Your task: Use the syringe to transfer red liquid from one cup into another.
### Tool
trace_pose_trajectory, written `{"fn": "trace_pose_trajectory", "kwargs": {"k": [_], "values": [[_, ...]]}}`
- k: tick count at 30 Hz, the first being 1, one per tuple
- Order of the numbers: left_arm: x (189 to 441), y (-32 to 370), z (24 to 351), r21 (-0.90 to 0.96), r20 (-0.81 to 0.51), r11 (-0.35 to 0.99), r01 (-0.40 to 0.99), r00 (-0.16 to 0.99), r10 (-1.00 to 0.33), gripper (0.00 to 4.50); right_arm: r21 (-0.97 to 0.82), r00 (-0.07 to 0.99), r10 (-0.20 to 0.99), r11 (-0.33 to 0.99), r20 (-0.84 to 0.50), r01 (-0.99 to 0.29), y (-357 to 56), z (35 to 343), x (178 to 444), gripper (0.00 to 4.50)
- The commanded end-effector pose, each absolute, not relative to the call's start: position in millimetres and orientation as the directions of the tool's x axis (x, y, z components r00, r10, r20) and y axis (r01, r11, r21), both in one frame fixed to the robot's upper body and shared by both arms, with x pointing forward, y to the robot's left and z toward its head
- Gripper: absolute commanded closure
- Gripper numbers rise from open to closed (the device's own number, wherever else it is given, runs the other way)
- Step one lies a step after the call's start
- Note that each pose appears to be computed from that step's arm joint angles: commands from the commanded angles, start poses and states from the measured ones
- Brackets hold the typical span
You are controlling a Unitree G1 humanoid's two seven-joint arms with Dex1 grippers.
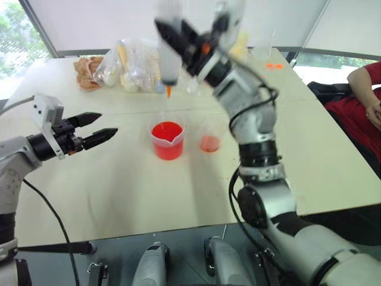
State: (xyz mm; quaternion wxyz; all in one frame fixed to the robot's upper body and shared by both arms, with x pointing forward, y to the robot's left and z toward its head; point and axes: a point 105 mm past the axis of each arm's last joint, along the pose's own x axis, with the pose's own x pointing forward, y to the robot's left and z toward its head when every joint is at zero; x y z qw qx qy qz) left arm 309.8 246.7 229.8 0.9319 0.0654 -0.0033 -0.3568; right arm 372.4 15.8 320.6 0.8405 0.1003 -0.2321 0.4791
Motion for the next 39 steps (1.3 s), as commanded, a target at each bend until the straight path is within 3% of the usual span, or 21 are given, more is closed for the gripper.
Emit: {"fn": "trace_pose_trajectory", "kwargs": {"k": [1,14,22,28,39], "values": [[308.1,238.4,253.6,0.165,0.039,0.717,0.677,0.722,-0.69,0.53,-0.181,0.354,0.798,0.488,0.488,-0.854,30.9,309.0,354.9,3.09],[325.9,184.7,314.1,0.233,0.251,0.629,0.741,0.579,-0.776,0.53,-0.192,0.36,0.807,0.49,0.468,-0.85,48.2,277.7,350.1,3.09],[339.1,166.7,328.9,0.267,0.306,0.605,0.75,0.53,-0.791,0.53,-0.216,0.377,0.813,0.505,0.444,-0.836,55.0,259.6,351.1,3.09],[340.8,171.9,335.9,0.278,0.319,0.618,0.736,0.536,-0.782,0.53,-0.209,0.393,0.808,0.517,0.438,-0.83,55.7,253.4,351.9,3.09],[339.7,188.2,318.4,0.301,0.241,0.638,0.709,0.591,-0.77,0.53,-0.192,0.442,0.778,0.566,0.448,-0.802,49.2,253.4,359.1,3.09]]}}
